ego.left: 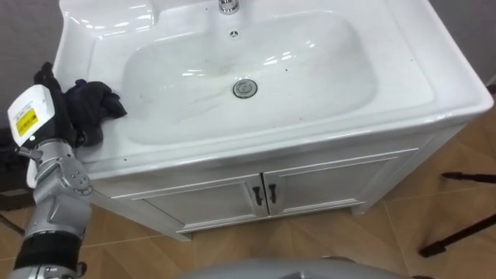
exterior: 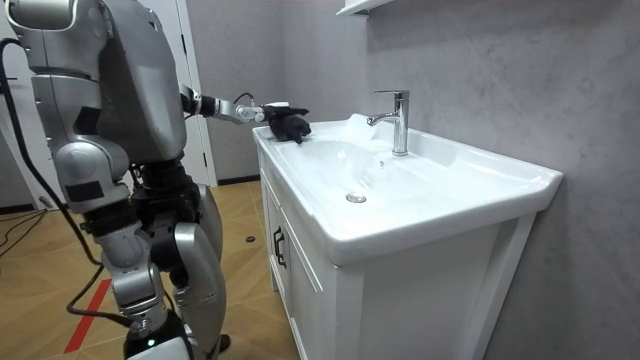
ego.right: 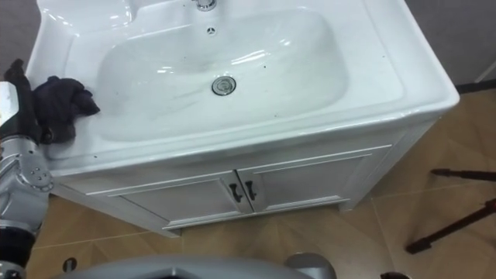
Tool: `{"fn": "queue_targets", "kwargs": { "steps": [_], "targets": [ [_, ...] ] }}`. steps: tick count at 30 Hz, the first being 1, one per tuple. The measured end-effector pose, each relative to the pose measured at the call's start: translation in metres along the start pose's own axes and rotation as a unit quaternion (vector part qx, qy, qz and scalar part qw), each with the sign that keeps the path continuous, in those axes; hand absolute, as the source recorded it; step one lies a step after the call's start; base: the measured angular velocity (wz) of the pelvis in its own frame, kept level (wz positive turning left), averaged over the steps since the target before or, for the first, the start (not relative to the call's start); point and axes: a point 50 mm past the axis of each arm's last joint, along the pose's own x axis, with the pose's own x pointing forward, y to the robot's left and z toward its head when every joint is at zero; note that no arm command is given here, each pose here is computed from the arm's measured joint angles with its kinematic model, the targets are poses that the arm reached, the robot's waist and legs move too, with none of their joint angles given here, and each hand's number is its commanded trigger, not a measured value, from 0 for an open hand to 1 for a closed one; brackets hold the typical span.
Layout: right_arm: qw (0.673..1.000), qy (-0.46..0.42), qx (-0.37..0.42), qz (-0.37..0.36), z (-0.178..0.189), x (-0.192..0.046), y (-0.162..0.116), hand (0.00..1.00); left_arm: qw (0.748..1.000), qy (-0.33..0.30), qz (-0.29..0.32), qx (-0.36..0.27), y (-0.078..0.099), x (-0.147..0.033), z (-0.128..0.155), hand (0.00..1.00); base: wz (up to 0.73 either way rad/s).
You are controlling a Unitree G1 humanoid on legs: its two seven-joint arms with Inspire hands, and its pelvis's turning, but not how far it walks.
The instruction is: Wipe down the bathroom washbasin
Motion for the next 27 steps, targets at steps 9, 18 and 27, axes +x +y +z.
{"fn": "queue_targets", "kwargs": {
  "steps": [9,18,27],
  "targets": [
    [1.000,-0.004,-0.009,-0.007,0.004,0.000,-0.002,0.00,0.991,-0.019,0.008,-0.134,0.016,0.002,0.023,0.00,-0.01],
    [1.000,0.000,-0.008,0.006,0.001,0.000,0.006,0.00,0.968,-0.128,0.047,-0.212,0.047,-0.006,0.068,0.00,-0.08],
    [1.000,0.004,0.003,0.008,-0.005,0.000,0.010,0.00,0.960,-0.153,0.074,-0.222,0.056,-0.009,0.077,0.00,-0.02]
  ]
}}
